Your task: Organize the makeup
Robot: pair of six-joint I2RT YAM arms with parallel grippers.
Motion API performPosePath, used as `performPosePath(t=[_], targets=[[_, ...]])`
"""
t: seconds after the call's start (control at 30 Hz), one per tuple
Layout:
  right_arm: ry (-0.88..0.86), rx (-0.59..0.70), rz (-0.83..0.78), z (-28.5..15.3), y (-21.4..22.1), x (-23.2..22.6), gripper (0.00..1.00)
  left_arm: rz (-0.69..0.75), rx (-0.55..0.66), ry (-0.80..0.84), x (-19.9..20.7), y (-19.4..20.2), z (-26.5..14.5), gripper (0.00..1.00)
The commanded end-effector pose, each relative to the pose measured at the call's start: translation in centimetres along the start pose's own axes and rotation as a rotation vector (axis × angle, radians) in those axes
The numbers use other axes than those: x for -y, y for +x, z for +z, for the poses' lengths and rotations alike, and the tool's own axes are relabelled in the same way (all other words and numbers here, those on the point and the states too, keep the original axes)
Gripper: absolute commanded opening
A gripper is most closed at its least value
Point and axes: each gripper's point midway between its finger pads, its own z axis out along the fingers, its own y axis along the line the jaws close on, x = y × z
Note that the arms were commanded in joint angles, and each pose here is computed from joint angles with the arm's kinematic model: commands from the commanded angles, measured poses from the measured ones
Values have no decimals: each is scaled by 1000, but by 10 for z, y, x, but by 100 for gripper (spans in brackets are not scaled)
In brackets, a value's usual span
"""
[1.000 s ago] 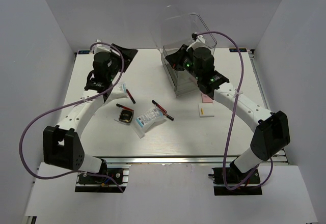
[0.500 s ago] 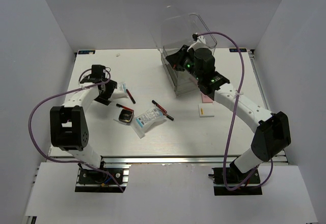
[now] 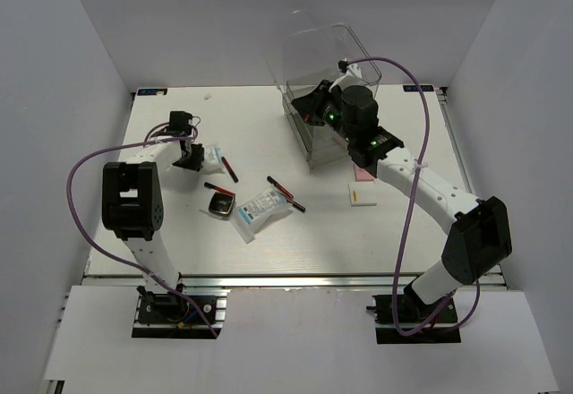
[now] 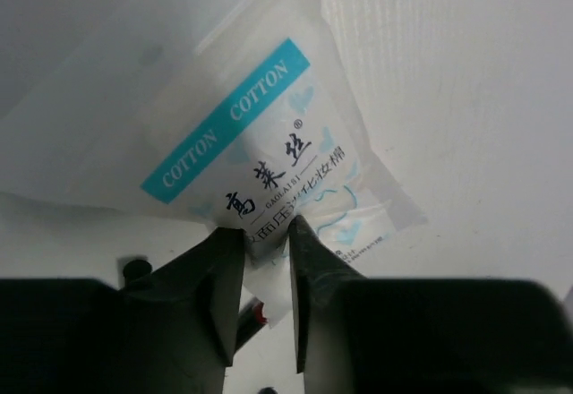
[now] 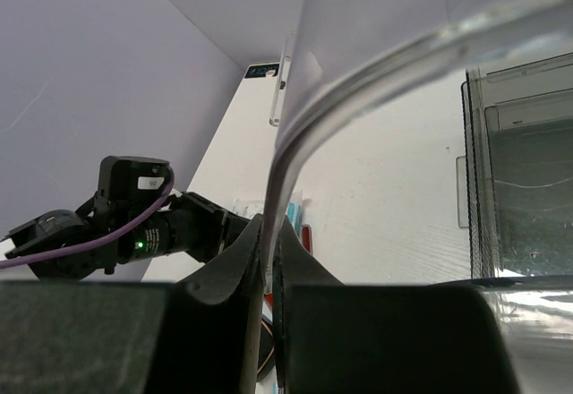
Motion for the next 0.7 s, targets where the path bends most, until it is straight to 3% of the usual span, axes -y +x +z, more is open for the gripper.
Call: performPosePath(t=[0.0,0.07,0.2,0.37,0.67], targets=[[-137,240,-55,-26,-78,-47,0,-35,40,59,18,-13,-15,33],[-141,242,-55,-27,-79,-48,0,-43,53,114,25,-18,-28,16],[-142,242,-51,-27,-78,-48,0,-73,83,258,38,-25,-66,1],[-138,252,-53,-28,-82,-46,0,-90,50,561,73,-18,-122,0],[-159,267,-38,-32,-91,-53,0,175,-400,1156,154,117,-194,0]])
